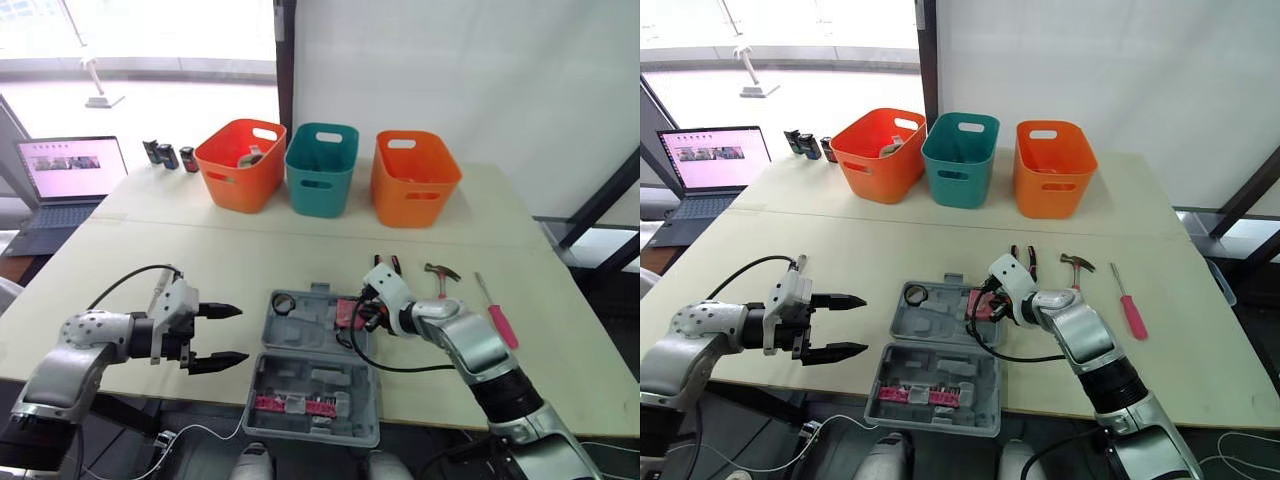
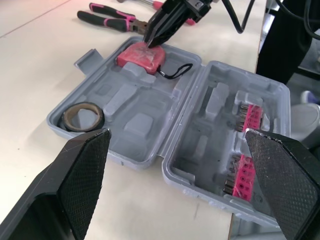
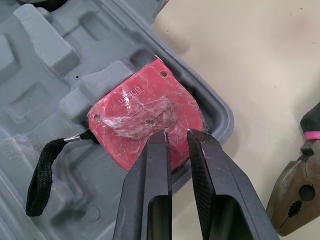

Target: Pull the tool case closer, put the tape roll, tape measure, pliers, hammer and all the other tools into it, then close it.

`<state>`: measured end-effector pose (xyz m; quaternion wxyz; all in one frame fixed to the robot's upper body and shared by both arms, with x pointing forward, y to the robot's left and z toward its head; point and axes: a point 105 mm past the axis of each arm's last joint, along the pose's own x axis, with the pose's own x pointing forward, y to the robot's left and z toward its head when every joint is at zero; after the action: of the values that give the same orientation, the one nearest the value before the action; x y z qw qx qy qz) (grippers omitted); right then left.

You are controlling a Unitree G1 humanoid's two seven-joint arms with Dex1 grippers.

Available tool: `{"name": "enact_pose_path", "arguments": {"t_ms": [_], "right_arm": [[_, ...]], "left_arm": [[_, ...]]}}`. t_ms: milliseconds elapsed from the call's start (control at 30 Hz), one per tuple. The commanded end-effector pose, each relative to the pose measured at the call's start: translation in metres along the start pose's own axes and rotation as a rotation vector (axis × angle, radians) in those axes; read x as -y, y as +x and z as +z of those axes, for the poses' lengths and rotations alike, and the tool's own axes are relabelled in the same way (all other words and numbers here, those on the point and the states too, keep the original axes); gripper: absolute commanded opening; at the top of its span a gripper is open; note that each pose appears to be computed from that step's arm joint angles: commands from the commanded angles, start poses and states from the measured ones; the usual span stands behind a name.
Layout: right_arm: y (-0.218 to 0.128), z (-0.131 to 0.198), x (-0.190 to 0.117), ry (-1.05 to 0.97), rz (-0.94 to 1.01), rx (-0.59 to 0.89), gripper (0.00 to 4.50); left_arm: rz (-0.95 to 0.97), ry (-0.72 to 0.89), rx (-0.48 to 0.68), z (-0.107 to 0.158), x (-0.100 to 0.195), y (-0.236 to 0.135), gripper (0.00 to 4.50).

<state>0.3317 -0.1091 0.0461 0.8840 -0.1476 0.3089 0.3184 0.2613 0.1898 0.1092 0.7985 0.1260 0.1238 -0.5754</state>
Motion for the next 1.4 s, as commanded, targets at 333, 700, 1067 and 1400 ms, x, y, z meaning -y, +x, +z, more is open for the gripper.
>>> {"name": "enact_pose_path", "arguments": {"t_ms": [333, 700, 1067, 1400], "right_arm": [[-0.107, 0.042, 0.011, -0.117, 0.099, 0.344, 0.66], [-0.185, -0.051, 0.076, -0.056, -0.132, 0.152, 2.47], [-0.271, -0.121, 0.108, 0.076, -0.374, 0.097, 4.46], [-0.269, -0.125, 0.113, 0.07, -0.349, 0.115, 4.46]], "left_arm": [[0.145, 0.009, -0.005, 0.002, -0.013, -0.031, 4.5], [0.427, -0.044, -0.108, -0.027, -0.037, -0.106, 4.5], [0.814, -0.182, -0.306, -0.073, -0.024, -0.229, 4.5], [0.928, -0.174, -0.327, -0.068, -0.031, -0.269, 4.5]]}}
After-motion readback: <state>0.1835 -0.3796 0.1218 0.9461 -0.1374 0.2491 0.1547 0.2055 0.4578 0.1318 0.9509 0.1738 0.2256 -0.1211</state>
